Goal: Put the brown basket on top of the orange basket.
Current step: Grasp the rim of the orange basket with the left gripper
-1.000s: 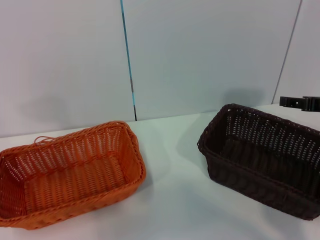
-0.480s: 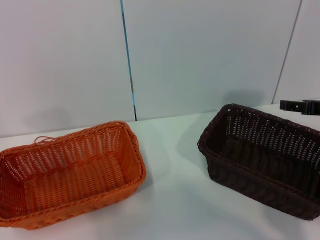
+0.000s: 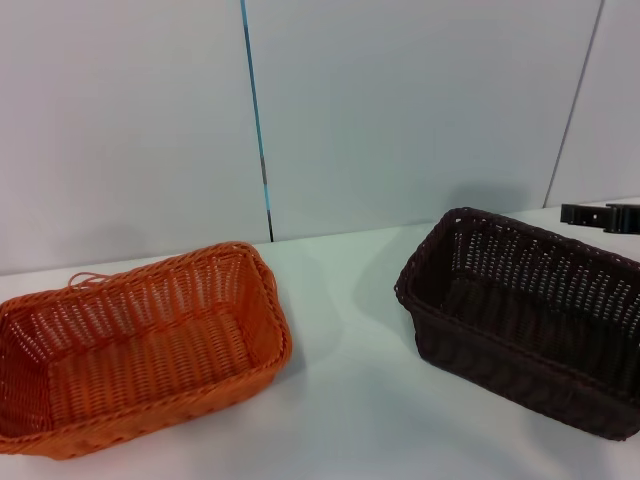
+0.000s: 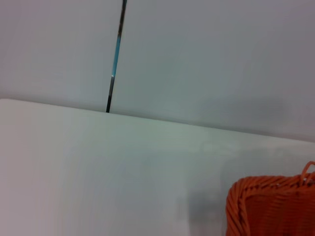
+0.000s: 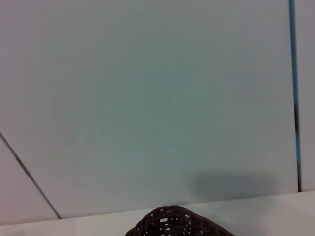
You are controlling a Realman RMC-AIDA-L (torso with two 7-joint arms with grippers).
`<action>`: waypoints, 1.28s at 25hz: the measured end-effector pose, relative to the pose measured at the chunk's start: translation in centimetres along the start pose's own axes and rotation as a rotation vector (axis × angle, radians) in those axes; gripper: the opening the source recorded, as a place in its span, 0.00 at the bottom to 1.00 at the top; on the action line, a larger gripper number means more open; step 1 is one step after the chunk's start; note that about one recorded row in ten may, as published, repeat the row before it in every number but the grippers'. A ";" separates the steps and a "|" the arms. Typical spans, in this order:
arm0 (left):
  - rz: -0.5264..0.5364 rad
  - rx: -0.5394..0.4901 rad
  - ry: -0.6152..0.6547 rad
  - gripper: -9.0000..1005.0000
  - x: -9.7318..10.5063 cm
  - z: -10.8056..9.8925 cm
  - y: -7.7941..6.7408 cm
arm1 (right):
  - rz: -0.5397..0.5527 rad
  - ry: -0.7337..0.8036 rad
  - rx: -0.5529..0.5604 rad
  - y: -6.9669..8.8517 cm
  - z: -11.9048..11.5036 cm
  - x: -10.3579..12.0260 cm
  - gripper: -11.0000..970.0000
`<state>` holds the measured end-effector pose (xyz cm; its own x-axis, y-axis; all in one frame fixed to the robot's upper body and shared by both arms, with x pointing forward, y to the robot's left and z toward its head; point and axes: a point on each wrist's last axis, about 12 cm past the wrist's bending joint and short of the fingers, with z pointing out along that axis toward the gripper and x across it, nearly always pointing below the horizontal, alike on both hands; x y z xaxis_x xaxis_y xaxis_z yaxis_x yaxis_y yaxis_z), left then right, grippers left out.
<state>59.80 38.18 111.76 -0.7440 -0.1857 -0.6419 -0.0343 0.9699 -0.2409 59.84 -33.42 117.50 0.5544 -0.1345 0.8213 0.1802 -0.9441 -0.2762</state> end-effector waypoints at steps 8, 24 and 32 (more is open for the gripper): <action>0.008 0.009 0.015 0.79 0.3 0.4 -0.4 | -0.001 -0.007 0.004 0.0 0.2 -0.2 0.82; 0.029 0.053 0.097 0.78 1.5 1.7 -1.9 | 0.001 -0.007 0.007 -0.1 0.4 -0.1 0.82; 0.022 0.048 0.102 0.78 1.8 2.3 -1.9 | 0.000 -0.010 0.011 -0.2 0.7 -0.1 0.82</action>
<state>60.11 35.60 109.39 -0.8082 -0.1456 -0.5707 0.0126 0.9644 -0.2640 60.32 -32.99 117.13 0.5626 -0.1312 0.8163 0.1890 -0.9408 -0.2815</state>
